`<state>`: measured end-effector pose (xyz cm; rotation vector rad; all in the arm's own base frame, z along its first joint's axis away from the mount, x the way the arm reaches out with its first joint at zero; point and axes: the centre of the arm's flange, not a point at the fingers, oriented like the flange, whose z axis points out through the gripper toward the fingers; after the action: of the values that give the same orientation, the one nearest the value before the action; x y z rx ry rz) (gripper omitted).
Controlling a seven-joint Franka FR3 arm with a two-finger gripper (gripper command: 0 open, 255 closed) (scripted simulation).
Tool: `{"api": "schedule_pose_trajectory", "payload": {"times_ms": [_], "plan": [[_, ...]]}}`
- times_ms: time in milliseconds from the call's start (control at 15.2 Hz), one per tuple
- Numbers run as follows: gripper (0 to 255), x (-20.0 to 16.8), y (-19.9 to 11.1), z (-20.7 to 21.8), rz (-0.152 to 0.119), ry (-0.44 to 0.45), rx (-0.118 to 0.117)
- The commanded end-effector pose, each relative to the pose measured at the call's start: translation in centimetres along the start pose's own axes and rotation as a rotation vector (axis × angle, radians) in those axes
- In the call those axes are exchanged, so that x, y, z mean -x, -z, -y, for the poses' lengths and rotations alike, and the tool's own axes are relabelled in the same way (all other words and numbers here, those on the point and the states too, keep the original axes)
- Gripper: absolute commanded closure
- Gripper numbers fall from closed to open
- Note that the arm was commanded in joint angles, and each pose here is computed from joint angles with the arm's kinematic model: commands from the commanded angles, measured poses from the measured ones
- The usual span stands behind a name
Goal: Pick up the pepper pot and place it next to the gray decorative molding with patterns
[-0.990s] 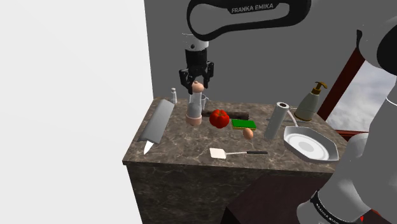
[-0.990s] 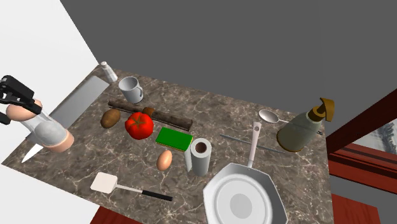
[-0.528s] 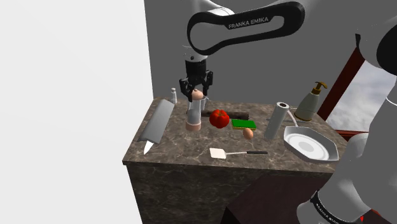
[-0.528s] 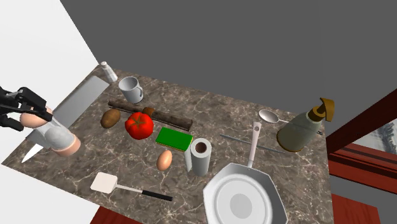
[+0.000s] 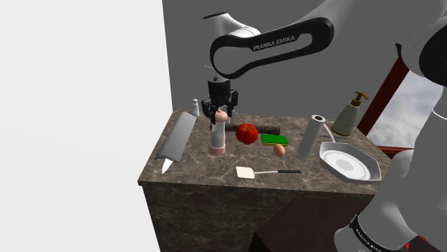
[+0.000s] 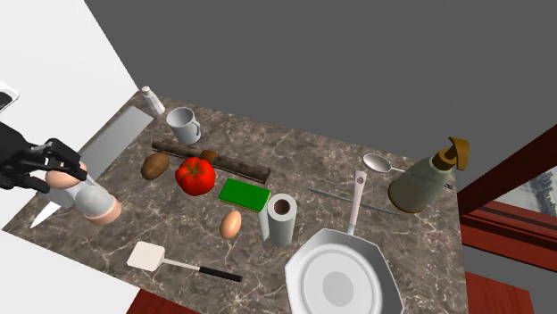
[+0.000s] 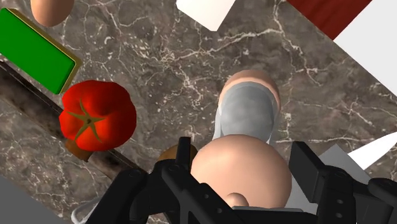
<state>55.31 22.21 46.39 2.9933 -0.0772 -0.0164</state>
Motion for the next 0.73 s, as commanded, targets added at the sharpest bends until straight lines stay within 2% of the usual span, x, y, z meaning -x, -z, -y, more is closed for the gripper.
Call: {"api": "schedule_pose_trajectory", "payload": {"times_ms": [0, 660], "plan": [[255, 0.1, -1.2, 0.1, -0.001, 0.0, 0.0], [255, 0.0, -5.7, 0.8, -0.001, 0.0, 0.0]]}}
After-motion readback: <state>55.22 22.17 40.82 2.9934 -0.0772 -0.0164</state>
